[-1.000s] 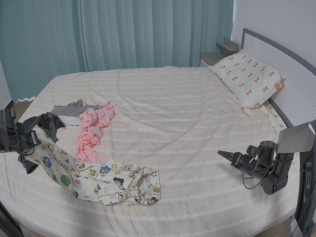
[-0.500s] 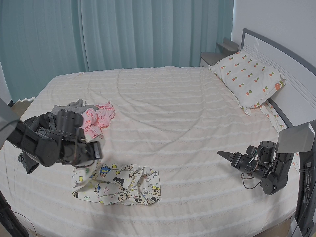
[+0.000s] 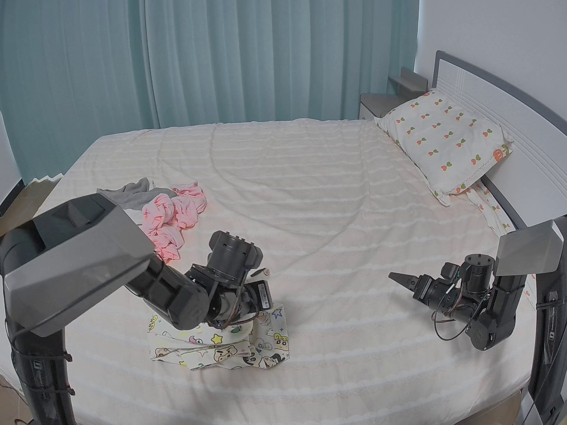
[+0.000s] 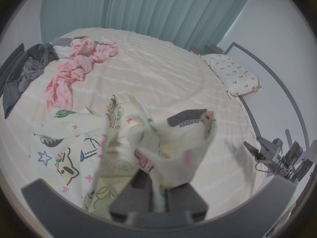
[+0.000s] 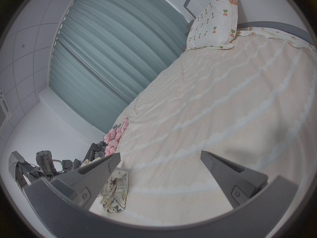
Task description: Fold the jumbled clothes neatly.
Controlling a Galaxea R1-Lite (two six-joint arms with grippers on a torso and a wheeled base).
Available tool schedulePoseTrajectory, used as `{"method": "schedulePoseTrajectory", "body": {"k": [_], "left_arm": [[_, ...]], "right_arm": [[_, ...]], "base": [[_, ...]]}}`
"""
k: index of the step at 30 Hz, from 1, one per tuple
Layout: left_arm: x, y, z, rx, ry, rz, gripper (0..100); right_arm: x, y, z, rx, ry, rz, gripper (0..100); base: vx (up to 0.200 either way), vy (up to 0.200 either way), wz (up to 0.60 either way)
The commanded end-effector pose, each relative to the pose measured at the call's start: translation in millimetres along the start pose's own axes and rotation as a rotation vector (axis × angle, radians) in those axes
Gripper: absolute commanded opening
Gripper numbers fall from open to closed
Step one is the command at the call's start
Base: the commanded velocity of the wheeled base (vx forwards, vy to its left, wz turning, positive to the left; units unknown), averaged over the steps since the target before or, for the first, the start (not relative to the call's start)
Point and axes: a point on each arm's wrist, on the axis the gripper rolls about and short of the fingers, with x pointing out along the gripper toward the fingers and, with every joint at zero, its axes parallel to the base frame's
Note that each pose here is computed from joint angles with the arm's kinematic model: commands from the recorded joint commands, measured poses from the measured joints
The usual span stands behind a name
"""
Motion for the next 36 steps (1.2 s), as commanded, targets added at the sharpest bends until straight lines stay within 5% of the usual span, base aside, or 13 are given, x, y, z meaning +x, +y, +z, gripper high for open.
{"method": "schedulePoseTrajectory", "body": {"k": [1,11,18,27,36], "left_arm": [[13,1,-9,0.007,0.026,0.015,100],[-18,1,14,-0.096,-0.037,-0.029,100],[-82,34,39,-0.213,-0.060,-0.155,100],[-124,82,10,-0.318,-0.080,-0.248,100],[-117,90,-8,-0.405,-0.030,-0.284,100]], "right_arm": [[1,1,-1,-0.003,-0.002,0.006,100],[2,0,-6,-0.001,0.016,0.002,100],[2,3,-11,-0.003,0.031,0.006,100],[3,5,-16,-0.004,0.051,0.009,100],[3,5,-18,-0.003,0.056,0.007,100]], "base": [[0.000,0.000,0.00],[0.000,0.000,0.00],[0.000,0.000,0.00],[0.000,0.000,0.00],[0.000,0.000,0.00]]}}
